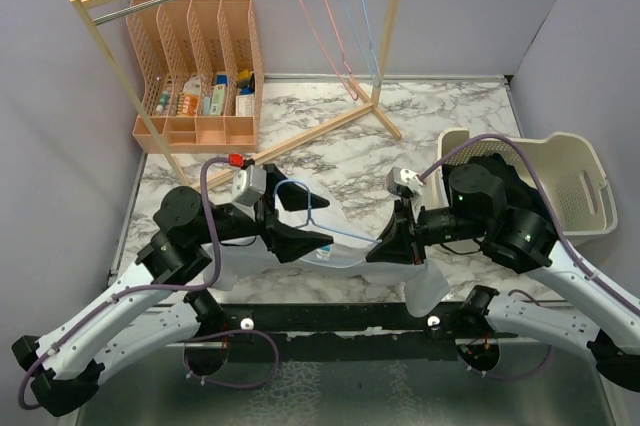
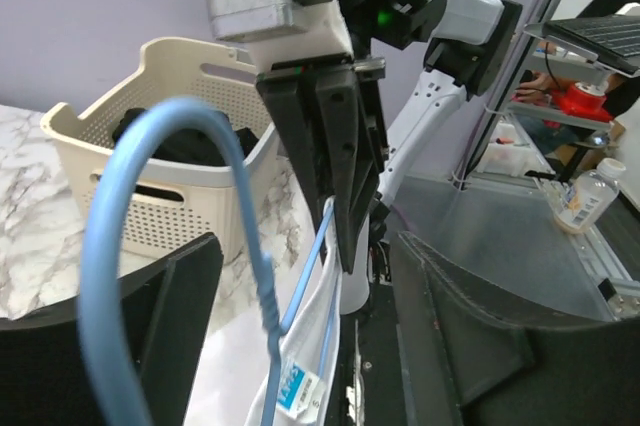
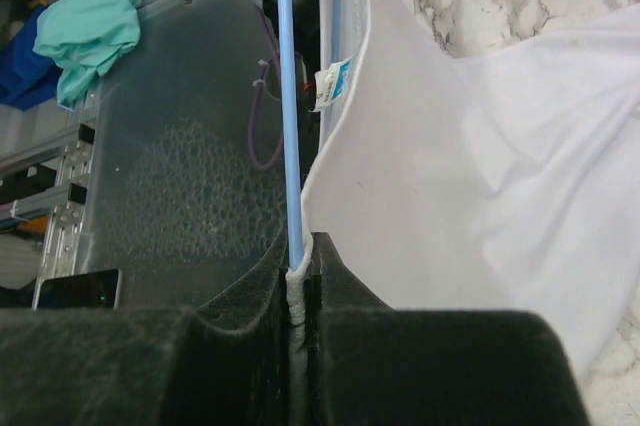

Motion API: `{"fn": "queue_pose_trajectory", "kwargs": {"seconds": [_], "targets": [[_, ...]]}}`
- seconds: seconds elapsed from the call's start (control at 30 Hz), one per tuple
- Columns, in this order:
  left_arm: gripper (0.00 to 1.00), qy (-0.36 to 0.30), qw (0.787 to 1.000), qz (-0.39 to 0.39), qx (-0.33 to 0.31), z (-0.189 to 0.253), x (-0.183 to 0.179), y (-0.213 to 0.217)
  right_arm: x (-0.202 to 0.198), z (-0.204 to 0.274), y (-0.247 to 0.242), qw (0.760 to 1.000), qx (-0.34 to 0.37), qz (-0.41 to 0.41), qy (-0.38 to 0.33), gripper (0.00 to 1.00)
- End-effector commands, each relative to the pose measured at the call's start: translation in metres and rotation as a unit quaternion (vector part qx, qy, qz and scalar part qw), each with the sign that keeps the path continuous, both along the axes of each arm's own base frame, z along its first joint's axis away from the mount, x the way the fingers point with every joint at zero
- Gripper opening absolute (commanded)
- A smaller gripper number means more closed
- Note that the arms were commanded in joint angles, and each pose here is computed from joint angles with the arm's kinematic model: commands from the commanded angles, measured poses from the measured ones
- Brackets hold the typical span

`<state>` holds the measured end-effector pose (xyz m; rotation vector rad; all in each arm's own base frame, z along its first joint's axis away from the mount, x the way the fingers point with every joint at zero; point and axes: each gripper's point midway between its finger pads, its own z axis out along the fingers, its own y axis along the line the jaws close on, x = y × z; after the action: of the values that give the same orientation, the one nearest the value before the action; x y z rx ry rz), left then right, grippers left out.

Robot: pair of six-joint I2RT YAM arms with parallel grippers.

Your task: Remove the t-shirt from the hanger

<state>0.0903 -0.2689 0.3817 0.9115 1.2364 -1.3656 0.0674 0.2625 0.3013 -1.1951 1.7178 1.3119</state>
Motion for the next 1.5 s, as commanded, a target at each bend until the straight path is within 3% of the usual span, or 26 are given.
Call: {"fn": "queue_pose_trajectory", "kwargs": {"seconds": [0.0,0.13,0.2,0.23,0.4,0.5,0.57,0.73,0.87,1.0,1.13,1.27,1.37,1.47], "targets": [[0.63,0.003,0.999,-0.048,-0.015,0.007,-0.01,-0.008,-0.002,0.01,0.005,1.0,0.027,0.012,-0.011,0.02],[0.32,0.016,0.998,-0.056,-0.005,0.002,-0.009,-0.012,-0.002,0.01,0.005,0.999,0.028,0.011,-0.01,0.02],[0.02,0.021,0.998,-0.055,0.001,0.0,-0.009,-0.012,-0.001,0.01,0.004,1.0,0.028,0.009,-0.01,0.02],[0.0,0.024,0.998,-0.05,0.004,0.0,-0.008,-0.012,-0.002,0.008,0.004,1.0,0.028,0.009,-0.009,0.02],[0.0,0.018,1.0,-0.02,0.006,0.008,-0.008,0.0,0.003,0.002,0.001,1.0,0.021,-0.014,-0.006,0.08],[0.0,0.005,1.0,0.007,0.003,0.02,-0.009,0.013,0.005,-0.007,-0.004,0.999,0.012,-0.033,-0.003,0.38],[0.0,-0.006,1.0,0.027,-0.001,0.031,-0.01,0.023,0.005,-0.011,-0.007,0.999,0.008,-0.043,0.0,0.49],[0.0,-0.027,0.998,0.058,-0.021,0.057,-0.018,0.046,0.007,-0.018,-0.015,0.998,0.003,-0.067,0.003,0.54],[0.0,-0.029,0.997,0.069,-0.021,0.064,-0.023,0.056,0.005,-0.015,-0.016,0.998,0.009,-0.064,-0.001,0.43],[0.0,-0.027,0.996,0.082,-0.016,0.062,-0.023,0.062,0.021,-0.012,-0.02,0.993,0.003,-0.113,-0.013,0.03],[0.0,-0.029,0.995,0.098,-0.02,0.066,-0.025,0.072,0.061,-0.009,-0.043,0.966,-0.017,-0.258,-0.02,0.01],[0.0,-0.038,0.99,0.129,-0.036,0.075,-0.025,0.087,0.089,-0.001,-0.08,0.918,-0.02,-0.395,-0.021,0.01],[0.0,-0.05,0.984,0.159,-0.054,0.083,-0.023,0.101,0.095,-0.002,-0.098,0.895,-0.019,-0.445,-0.015,0.01],[0.0,-0.061,0.979,0.175,-0.079,0.091,-0.025,0.11,0.093,-0.013,-0.096,0.896,-0.033,-0.442,-0.004,0.01]]}}
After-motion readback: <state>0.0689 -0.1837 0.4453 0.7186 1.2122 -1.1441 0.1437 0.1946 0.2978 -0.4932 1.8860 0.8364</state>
